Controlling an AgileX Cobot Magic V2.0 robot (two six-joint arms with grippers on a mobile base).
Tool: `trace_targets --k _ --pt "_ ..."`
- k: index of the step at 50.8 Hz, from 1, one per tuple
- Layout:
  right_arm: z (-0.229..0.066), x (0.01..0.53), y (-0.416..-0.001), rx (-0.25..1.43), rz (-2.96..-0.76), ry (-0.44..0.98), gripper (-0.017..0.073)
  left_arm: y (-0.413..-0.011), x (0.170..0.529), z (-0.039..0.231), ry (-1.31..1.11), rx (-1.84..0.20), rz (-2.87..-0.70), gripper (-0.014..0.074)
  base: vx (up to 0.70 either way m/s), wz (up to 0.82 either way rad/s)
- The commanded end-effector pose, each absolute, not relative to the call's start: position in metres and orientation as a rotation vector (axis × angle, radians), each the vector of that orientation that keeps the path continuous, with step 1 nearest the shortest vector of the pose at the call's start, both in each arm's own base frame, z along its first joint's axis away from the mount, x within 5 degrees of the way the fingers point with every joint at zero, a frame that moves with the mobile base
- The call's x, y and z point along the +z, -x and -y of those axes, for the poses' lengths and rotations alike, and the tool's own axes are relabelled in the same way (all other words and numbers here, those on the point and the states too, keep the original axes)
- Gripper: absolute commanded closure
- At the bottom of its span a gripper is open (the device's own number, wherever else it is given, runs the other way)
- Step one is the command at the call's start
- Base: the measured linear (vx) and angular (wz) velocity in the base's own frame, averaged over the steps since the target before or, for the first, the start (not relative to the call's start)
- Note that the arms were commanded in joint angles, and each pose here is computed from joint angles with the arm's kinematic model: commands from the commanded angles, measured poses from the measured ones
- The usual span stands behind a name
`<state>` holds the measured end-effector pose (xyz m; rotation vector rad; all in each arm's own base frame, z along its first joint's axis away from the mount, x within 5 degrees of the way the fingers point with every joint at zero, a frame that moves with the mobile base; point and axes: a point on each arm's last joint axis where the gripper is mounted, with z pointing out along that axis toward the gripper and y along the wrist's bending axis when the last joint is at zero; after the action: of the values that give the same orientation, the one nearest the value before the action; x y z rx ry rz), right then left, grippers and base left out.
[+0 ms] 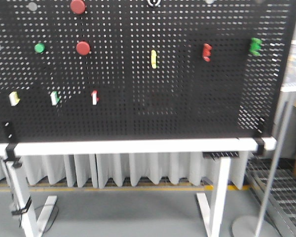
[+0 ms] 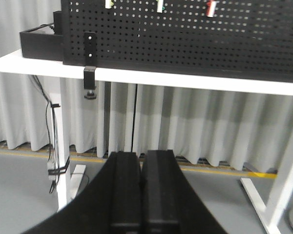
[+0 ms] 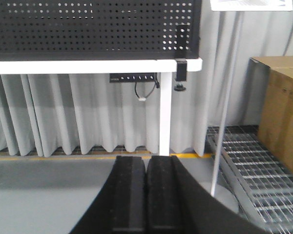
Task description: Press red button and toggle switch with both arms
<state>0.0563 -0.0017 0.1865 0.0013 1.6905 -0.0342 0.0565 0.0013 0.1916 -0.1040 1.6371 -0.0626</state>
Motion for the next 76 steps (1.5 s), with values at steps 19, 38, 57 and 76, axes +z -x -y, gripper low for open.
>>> trace_targets --k 19,38,57,76 --pt "0.0014 0.1912 -0.0562 -0.041 -1.603 0.009 0.0559 -0.0569 0.1885 -0.0013 0.106 -0.071 -1.572 0.0591 0.46 0.03" --pt "0.0014 0.1912 -0.0562 -0.041 -1.603 0.009 0.0559 -0.0569 0.1885 -0.0013 0.106 -0.071 -1.572 0.0591 0.33 0.02" --pt "0.0014 0.1912 -0.0562 -0.041 -1.603 0.009 0.0559 -0.0569 0.1885 -0.0013 0.106 -0.071 -1.572 0.0591 0.21 0.0" --pt "0.0014 0.1912 -0.0562 -0.041 -1.603 0.009 0.0559 -0.0569 0.1885 -0.0013 0.106 -0.071 -1.572 0.0591 0.09 0.01"
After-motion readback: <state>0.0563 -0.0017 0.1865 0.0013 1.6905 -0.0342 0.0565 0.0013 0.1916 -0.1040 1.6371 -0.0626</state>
